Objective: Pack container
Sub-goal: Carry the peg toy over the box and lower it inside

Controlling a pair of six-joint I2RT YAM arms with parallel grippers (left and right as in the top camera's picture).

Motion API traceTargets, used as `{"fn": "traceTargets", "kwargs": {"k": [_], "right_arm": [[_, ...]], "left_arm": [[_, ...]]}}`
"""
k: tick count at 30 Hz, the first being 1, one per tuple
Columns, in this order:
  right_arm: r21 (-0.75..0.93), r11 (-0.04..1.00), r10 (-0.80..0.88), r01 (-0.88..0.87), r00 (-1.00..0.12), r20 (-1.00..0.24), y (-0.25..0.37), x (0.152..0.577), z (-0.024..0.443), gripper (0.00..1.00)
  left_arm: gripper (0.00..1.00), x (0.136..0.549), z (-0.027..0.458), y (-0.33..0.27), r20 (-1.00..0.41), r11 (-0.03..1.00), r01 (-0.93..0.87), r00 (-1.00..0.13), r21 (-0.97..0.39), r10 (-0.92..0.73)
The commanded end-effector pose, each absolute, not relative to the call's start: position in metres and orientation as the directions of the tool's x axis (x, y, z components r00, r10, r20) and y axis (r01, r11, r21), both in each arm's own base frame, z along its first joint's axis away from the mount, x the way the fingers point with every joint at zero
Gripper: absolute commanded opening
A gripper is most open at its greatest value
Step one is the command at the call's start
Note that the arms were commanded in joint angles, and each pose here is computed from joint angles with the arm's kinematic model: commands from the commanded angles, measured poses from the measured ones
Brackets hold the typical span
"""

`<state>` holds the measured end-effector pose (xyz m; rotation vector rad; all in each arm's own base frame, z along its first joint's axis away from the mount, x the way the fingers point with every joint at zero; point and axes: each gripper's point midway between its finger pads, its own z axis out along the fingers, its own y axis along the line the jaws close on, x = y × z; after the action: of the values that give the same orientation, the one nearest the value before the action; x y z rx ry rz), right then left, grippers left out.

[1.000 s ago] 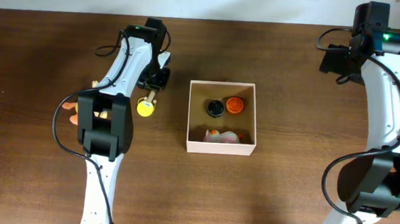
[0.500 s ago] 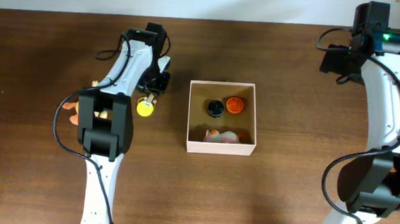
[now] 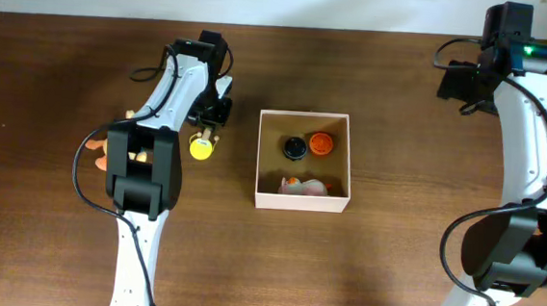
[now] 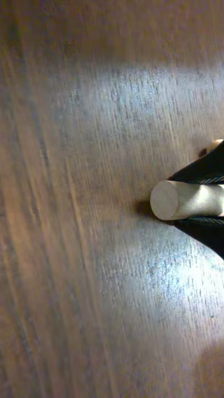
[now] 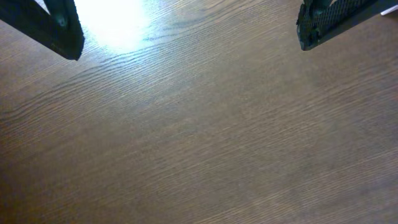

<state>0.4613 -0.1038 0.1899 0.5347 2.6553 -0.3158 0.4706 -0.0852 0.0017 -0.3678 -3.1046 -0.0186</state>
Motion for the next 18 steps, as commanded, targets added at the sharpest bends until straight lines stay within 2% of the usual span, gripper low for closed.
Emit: {"fn": "traceTargets", "kwargs": {"k": [1, 5, 11, 18], "right_arm": [[-0.138, 0.891, 0.339, 0.432, -0.836, -0.432, -0.108, 0.46, 0.187, 0.99], [-0.137, 0.891, 0.339, 0.432, -0.836, -0.432, -0.108, 0.46, 0.187, 0.99], [-0.137, 0.891, 0.339, 0.432, -0.836, -0.432, -0.108, 0.46, 0.187, 0.99], [-0.137, 0.891, 0.339, 0.432, -0.836, -0.432, -0.108, 0.46, 0.187, 0.99]], "left_arm": [[0.04, 0.473, 0.012, -0.088, 0.012, 0.973, 0.231, -0.973, -0.001, 0.231], [0.04, 0.488, 0.041, -0.09, -0.049, 0.973, 0.231, -0.972, 0.002, 0.23], [0.05, 0.513, 0.114, -0.096, -0.212, 0.973, 0.23, -0.951, 0.009, 0.227], [0.05, 0.51, 0.191, -0.128, -0.367, 0.978, 0.208, -0.911, -0.018, 0.187]]}}
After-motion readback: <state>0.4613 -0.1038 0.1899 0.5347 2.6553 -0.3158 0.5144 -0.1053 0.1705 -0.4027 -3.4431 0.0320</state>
